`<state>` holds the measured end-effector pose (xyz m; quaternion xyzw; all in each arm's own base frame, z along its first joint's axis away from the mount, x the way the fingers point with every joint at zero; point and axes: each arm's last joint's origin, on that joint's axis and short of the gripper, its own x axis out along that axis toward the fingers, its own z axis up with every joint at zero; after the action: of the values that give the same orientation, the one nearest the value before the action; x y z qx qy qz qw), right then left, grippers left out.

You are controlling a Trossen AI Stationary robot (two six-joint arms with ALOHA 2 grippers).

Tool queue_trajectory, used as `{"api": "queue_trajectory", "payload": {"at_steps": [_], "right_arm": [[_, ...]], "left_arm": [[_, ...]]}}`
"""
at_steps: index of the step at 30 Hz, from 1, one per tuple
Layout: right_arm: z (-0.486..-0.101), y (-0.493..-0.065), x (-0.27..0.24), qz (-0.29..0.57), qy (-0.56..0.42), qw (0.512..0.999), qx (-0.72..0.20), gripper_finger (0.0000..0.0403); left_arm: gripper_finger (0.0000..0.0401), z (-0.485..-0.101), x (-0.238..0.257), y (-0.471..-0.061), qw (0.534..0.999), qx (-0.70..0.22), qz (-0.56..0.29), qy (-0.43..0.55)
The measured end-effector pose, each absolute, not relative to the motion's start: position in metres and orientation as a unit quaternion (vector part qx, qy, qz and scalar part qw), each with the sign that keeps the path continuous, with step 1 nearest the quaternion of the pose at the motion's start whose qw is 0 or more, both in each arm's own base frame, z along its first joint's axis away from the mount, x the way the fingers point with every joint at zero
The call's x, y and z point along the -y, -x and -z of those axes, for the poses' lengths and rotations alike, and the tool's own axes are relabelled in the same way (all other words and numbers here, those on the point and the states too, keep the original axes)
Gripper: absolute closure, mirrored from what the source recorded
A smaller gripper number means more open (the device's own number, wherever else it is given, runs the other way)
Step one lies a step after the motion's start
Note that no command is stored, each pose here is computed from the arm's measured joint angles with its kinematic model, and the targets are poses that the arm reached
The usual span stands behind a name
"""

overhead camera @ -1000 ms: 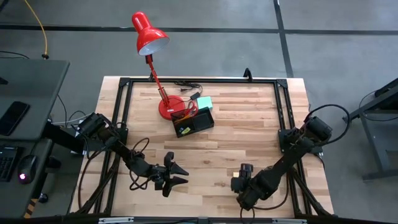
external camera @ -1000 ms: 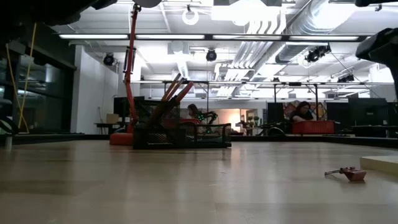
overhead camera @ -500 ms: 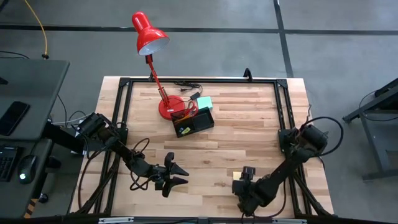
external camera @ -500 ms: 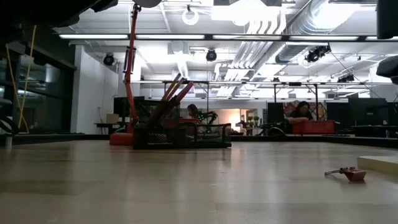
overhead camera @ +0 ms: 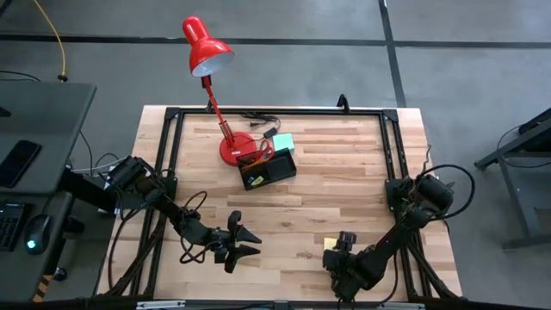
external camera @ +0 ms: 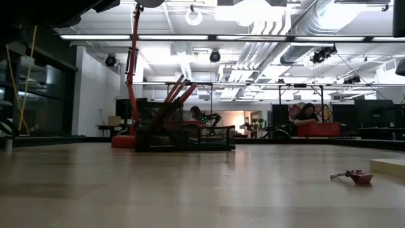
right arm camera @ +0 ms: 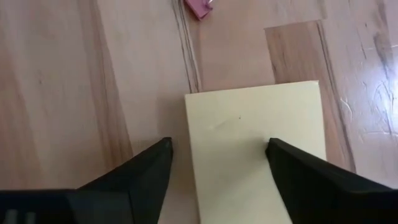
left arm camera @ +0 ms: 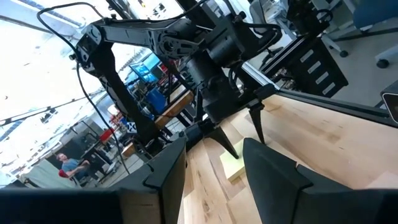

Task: Pick and place office supplies into organizer
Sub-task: Put the yellow sticky notes into the desk organizer

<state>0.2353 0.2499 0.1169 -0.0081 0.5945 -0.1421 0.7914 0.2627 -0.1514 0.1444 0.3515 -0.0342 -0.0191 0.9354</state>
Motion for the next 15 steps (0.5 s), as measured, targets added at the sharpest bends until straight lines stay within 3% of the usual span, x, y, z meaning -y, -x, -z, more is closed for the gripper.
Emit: {"api": "queue_trajectory", "payload": {"at_steps": [5,11,15], "right_arm": [[-0.1164,-0.2355,-0.2484,0.146,0.018,0.792,-0.593,0.0228],[-0.1157,-0.2355,-0.2485,0.138,0.044,0.798,-0.585,0.0368],[-0.1146,-0.2313,-0.2525,0.143,0.061,0.810,-0.566,0.0392]], "left_arm": [[0.0249,-0.1443,0.1514,-0.2627,0.938,0.034,0.020,-0.345],[0.0249,-0.1440,0.1514,-0.2627,0.939,0.032,0.020,-0.341],[0.0249,-0.1440,0.1514,-0.2627,0.940,0.032,0.020,-0.340]]}}
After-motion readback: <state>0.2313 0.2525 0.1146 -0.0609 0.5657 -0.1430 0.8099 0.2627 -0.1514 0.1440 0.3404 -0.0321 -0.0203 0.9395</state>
